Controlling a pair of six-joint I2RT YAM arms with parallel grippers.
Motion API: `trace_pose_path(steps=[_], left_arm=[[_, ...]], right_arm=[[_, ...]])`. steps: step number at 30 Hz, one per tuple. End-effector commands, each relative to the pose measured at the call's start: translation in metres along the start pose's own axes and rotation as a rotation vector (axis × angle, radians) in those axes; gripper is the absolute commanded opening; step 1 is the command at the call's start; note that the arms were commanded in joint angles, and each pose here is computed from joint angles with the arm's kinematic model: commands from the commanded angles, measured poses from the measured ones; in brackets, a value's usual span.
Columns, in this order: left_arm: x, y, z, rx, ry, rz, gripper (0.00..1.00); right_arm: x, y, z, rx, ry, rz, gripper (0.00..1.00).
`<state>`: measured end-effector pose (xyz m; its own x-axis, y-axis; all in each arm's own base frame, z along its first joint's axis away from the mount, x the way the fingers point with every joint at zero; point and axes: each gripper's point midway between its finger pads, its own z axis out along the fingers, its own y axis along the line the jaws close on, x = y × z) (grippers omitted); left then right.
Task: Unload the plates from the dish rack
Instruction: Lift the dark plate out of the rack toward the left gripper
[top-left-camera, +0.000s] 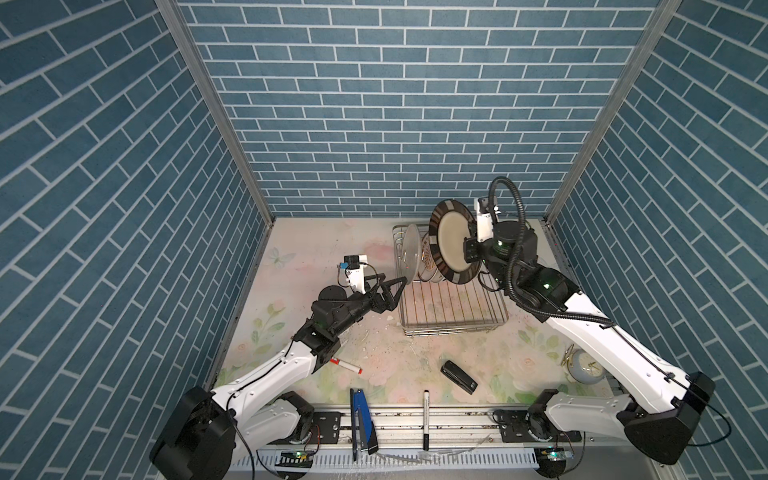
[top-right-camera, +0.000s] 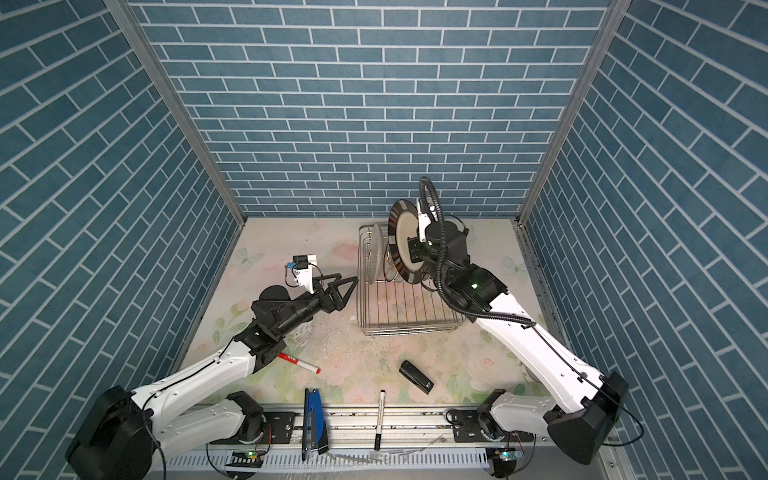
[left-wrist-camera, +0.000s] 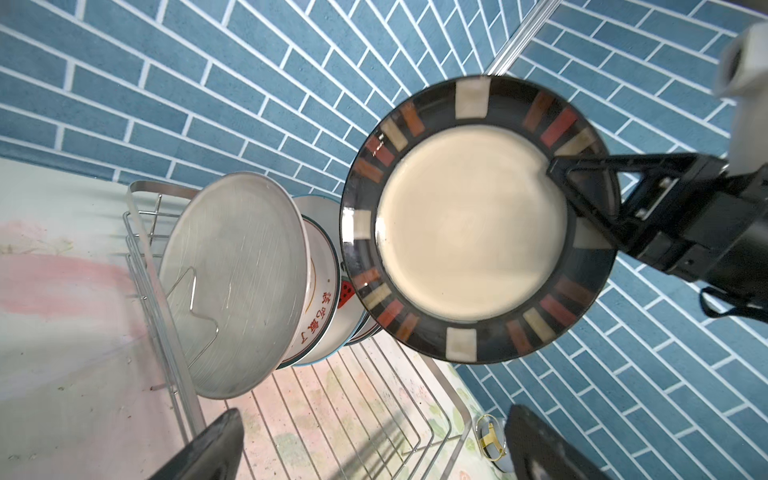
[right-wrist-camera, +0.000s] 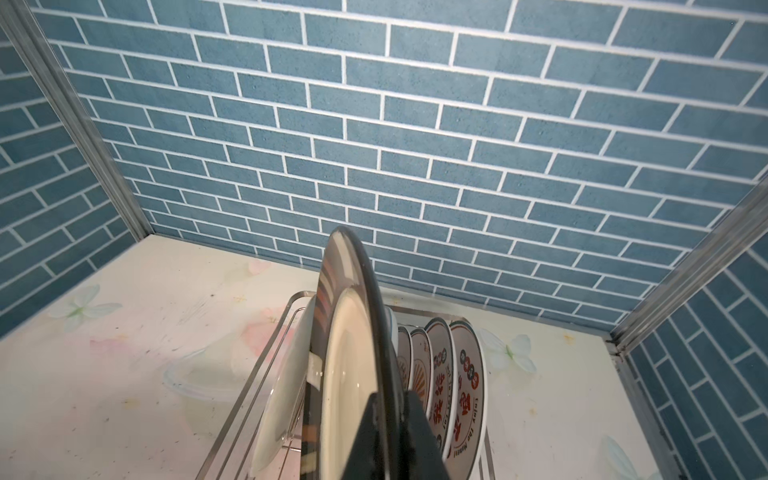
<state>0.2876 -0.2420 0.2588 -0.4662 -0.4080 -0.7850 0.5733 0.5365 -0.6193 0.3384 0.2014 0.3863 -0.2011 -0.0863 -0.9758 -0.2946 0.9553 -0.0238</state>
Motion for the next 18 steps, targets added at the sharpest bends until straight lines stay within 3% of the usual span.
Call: trace_pose_path(steps=[1,3,7,12,18], left_arm=[[-0.004,-0.014,0.001,0.069,-0.023,-0.013,1.0],[-0.009,-0.016,-0.003,0.086,-0.07,-0.025,0.92],[-0.007,-0.018,-0.004,0.037,-0.07,-0.007,1.0],[-0.006,-0.025,-0.002,0.068,-0.068,-0.041,1.0],[-0.001,-0.03,0.003,0.064,-0.062,-0.052,1.0]], right_arm=[[-0.036,0.004,-0.03,-0.182,-0.14,0.231,0.0],[-0.034,0.005,-0.039,-0.25,-0.147,0.283,0.0],[-0.03,0.015,-0.054,-0.406,-0.17,0.368,0.0],[-0.028,0.035,-0.067,-0.579,-0.167,0.432,0.0],[-0.021,0.046,-0.073,-0.672,-0.166,0.485,0.0]])
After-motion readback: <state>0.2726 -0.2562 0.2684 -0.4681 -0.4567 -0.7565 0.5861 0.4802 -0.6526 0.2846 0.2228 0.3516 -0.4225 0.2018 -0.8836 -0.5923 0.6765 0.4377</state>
